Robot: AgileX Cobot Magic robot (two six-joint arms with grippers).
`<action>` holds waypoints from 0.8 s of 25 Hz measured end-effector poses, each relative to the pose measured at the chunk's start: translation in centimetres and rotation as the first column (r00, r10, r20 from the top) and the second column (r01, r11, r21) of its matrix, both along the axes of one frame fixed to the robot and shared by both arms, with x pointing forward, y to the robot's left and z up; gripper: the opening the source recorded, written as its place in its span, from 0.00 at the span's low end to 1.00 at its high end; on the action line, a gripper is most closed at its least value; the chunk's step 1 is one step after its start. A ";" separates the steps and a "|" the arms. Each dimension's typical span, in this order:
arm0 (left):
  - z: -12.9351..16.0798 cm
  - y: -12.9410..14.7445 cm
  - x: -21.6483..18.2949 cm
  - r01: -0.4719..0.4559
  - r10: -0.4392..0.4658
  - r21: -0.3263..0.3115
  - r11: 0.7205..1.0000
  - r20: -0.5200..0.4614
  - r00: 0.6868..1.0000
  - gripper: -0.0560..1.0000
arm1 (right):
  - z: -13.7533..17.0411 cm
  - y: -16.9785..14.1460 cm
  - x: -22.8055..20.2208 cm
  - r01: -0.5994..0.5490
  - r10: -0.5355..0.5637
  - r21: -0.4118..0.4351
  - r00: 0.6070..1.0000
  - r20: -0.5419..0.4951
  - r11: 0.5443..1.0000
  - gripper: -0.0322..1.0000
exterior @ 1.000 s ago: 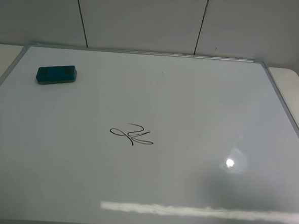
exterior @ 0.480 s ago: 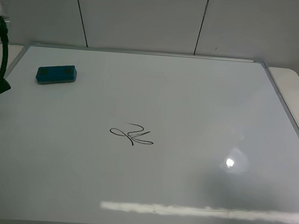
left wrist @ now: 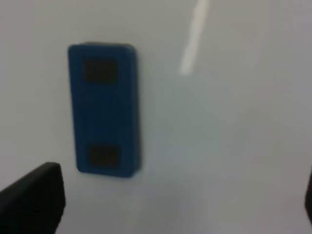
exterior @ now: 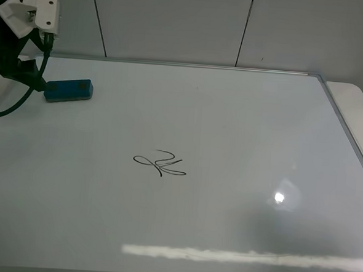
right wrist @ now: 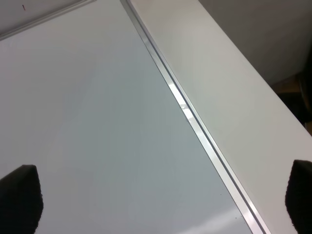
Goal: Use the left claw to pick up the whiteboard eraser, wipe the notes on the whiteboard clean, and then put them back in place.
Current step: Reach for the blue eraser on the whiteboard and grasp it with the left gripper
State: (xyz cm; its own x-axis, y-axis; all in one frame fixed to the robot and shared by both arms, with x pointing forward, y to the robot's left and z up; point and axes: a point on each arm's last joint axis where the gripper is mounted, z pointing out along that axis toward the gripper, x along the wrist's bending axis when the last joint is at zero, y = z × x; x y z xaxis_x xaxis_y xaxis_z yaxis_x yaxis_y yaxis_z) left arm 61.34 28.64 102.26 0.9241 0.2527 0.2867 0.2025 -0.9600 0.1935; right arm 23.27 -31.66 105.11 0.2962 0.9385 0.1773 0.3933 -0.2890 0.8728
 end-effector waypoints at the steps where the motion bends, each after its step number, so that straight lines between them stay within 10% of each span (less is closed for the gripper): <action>1: -0.7 0.0 0.7 0.012 -0.012 0.004 1.000 -0.008 1.000 0.99 | 0.0 0.0 0.0 0.000 0.000 0.000 1.000 0.000 1.000 0.99; 20: -9.8 1.8 8.4 0.059 -0.056 0.042 0.997 -0.068 0.996 0.99 | 0.0 0.0 0.0 0.000 0.000 0.000 1.000 0.000 1.000 0.99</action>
